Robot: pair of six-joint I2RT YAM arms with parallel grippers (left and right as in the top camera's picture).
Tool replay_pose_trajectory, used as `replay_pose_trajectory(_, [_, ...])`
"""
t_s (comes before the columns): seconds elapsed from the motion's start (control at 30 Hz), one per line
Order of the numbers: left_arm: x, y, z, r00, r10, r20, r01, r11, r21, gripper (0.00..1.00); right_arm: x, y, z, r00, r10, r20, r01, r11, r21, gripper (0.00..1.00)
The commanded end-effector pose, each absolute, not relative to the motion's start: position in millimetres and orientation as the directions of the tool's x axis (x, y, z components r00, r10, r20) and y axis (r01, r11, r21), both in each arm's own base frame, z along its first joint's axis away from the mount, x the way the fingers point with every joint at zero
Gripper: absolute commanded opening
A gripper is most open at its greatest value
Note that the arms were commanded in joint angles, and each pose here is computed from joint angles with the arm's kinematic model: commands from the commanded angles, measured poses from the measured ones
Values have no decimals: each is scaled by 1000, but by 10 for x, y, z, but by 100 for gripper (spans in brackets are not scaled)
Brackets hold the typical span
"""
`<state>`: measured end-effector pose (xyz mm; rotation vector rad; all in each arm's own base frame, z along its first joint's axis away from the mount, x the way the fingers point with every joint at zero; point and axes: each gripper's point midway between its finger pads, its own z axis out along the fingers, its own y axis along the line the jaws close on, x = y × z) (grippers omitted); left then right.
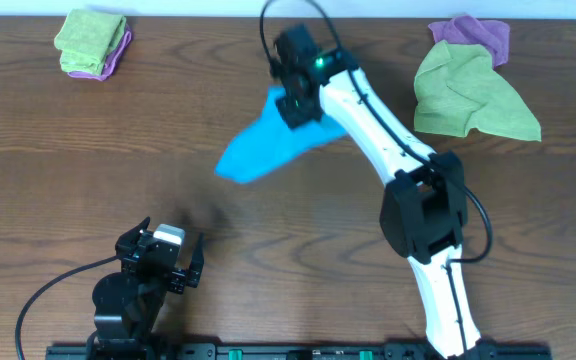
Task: Fold the cloth
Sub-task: 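Swing the hanging blue cloth and lay it down at center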
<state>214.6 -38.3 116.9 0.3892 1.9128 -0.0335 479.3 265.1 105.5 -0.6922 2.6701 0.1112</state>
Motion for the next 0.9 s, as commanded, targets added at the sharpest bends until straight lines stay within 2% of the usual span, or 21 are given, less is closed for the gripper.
replay_pose_trajectory(0.0, [2141,-396,1088,-329,256,-909,294,942,160,95,4902,2904,1911,-720,-409,-560,-489,872,-7,1])
replay_pose_trajectory(0.07, [2141,-396,1088,-329,256,-909,294,942,160,95,4877,2944,2129,-701,-405,-587,-496,868,-6,1])
replay_pose_trajectory(0.13, [2141,-396,1088,-329,256,-909,294,942,160,95,4682,2890,2174,-735,-419,-533,-497,868,4,2])
replay_pose_trajectory(0.17, [2141,-396,1088,-329,256,-909,294,942,160,95,4494,2852,2104,-780,-420,-464,-490,871,33,11])
replay_pose_trajectory(0.2, [2141,-396,1088,-329,256,-909,294,942,160,95,4294,2832,2022,-815,-430,-389,-492,868,70,32])
replay_pose_trajectory(0.23, [2141,-396,1088,-329,256,-909,294,942,160,95,4074,2818,1951,-838,-450,-307,-501,858,112,63])
replay_pose_trajectory(0.27, [2141,-396,1088,-329,256,-909,294,942,160,95,3843,2777,1873,-852,-478,-214,-511,848,138,84])
replay_pose_trajectory(0.33, [2141,-397,1088,-329,256,-909,294,942,160,95,3567,2697,1775,-846,-525,-95,-533,835,134,99])
replay_pose_trajectory(0.43, [2141,-396,1088,-329,256,-909,294,942,160,96,3511,2679,1713,-816,-574,-69,-578,809,106,99])
replay_pose_trajectory(0.63, [2141,-396,1088,-329,256,-909,294,942,160,95,3797,2678,1471,-818,-562,-125,-570,821,39,99])
replay_pose_trajectory(0.8, [2141,-396,1088,-329,256,-909,294,942,160,95,3874,2284,979,-826,-563,-16,-558,822,-117,96])
replay_pose_trajectory(0.87, [2141,-396,1088,-329,256,-909,294,942,160,95,3900,2188,841,-834,-552,1,-548,827,-127,96])
